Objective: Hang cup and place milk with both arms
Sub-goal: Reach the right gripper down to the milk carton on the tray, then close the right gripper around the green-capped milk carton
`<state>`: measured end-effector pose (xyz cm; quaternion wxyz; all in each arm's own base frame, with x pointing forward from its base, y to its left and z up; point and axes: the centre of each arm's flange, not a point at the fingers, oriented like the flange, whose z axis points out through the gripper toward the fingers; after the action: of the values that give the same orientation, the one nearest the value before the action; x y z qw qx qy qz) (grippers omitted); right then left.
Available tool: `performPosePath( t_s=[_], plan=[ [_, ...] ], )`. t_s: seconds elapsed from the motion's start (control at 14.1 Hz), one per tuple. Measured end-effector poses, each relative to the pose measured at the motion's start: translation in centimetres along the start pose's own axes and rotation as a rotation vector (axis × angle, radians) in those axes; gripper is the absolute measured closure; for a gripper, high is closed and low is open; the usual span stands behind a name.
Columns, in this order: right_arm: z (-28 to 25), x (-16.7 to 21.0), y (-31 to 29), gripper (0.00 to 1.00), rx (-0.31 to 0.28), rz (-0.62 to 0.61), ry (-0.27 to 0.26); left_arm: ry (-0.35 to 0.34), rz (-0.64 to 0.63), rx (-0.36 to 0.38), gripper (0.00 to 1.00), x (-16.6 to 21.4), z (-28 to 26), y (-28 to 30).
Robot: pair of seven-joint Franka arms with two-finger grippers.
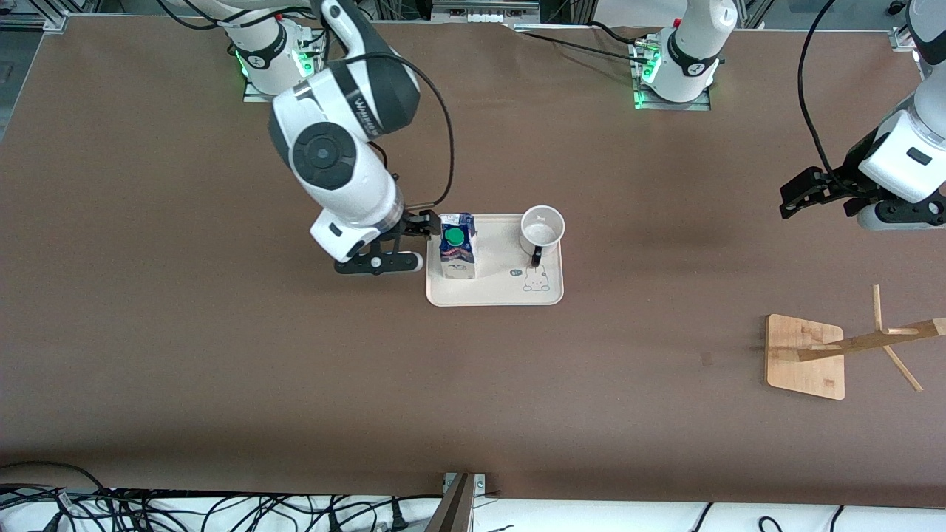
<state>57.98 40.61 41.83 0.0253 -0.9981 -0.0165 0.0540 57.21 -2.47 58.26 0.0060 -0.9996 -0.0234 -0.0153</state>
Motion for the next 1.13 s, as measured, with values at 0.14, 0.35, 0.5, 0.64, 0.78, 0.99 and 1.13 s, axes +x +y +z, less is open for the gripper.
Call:
performPosePath(
  t_s=[0.14, 0.35, 0.5, 0.64, 0.78, 0.99, 1.13],
  plan=[
    [0.4, -0.2, -1.8, 0.0, -0.011, 0.009, 0.018, 0.0, 0.0, 0.0, 0.0, 0.0, 0.0, 0.0],
    [0.4, -0.6, -3.7, 0.0, 0.003, 0.032, 0.028, -0.001, 0.0, 0.0, 0.0, 0.0, 0.1, 0.0],
    [1.1, -0.7, -4.3, 0.0, 0.003, 0.043, 0.021, -0.002, 0.0, 0.0, 0.0, 0.0, 0.1, 0.0],
    [2.1, -0.3, -4.7, 0.0, 0.001, 0.049, 0.014, -0.002, 0.0, 0.0, 0.0, 0.1, 0.1, 0.0],
    [2.9, 0.0, -5.2, 0.0, 0.009, 0.069, 0.009, -0.002, 0.0, 0.0, 0.0, 0.1, 0.1, 0.0],
    [3.1, 0.0, -5.8, 0.0, 0.016, 0.085, 0.008, -0.003, 0.0, 0.0, 0.0, 0.1, 0.2, 0.0],
    [3.1, -0.1, -6.0, 0.0, 0.018, 0.085, 0.006, -0.003, 0.0, 0.0, 0.0, 0.1, 0.2, 0.0]
  ],
)
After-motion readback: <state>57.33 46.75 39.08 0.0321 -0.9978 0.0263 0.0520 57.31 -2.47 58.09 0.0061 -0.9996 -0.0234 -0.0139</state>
